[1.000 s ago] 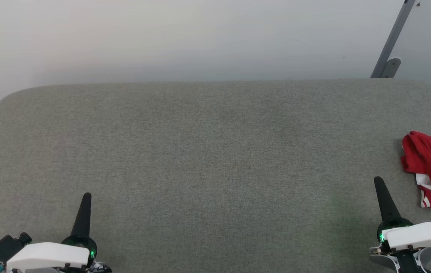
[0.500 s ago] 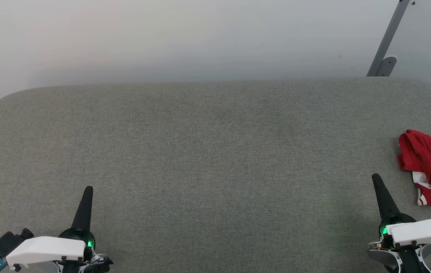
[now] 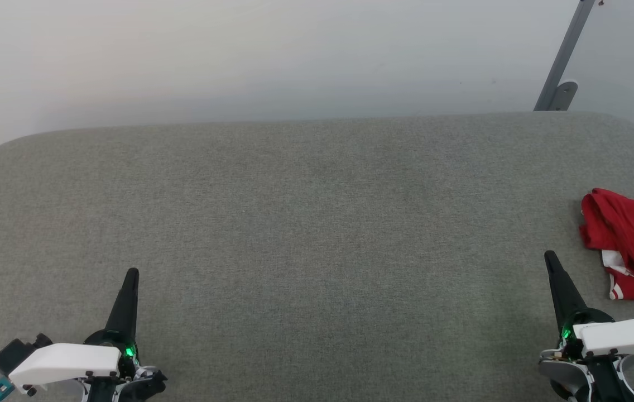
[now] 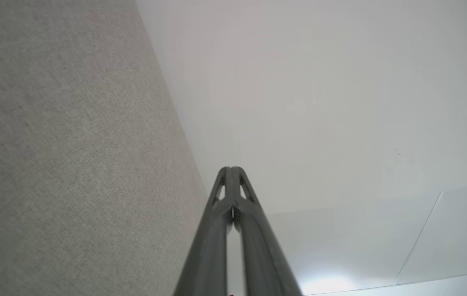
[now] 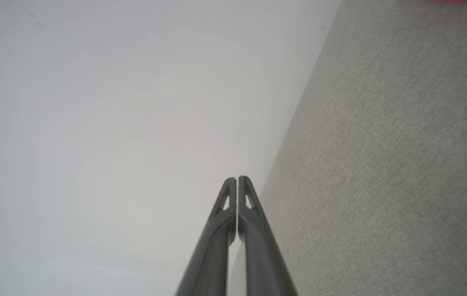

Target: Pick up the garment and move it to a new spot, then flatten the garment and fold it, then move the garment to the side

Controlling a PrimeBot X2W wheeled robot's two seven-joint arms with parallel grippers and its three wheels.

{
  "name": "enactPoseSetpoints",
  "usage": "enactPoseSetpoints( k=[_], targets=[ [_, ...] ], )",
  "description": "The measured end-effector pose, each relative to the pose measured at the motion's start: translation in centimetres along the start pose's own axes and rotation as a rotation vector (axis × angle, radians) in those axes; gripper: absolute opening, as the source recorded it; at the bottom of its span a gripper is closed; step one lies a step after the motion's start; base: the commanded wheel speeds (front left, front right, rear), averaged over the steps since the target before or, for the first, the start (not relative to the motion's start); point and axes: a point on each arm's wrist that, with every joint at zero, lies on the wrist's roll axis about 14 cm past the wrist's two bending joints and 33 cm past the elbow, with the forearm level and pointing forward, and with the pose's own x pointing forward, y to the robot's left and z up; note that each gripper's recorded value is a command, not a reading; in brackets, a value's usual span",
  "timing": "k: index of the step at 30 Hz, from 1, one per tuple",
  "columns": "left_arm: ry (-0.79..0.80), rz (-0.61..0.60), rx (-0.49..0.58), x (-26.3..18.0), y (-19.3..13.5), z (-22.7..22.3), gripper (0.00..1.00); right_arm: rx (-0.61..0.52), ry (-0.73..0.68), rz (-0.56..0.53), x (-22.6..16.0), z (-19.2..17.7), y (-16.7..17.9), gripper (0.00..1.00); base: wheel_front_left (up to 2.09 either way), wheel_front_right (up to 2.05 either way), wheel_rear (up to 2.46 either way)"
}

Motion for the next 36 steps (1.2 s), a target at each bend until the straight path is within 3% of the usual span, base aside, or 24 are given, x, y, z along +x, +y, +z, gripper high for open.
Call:
enactPoseSetpoints(
  k=[25, 36],
  targets=[
    [0.028, -0.031, -0.179, 1.2, -1.1, -1.0, 0.00, 0.192, -0.013, 0.019, 0.2, 0.4, 0.3, 0.00, 0.00, 0.00, 0.00],
    [0.030, -0.036, -0.195, 1.4, -1.2, -1.1, 0.00, 0.212, -0.013, 0.025, 0.3, 0.5, 0.5, 0.00, 0.00, 0.00, 0.00]
  ],
)
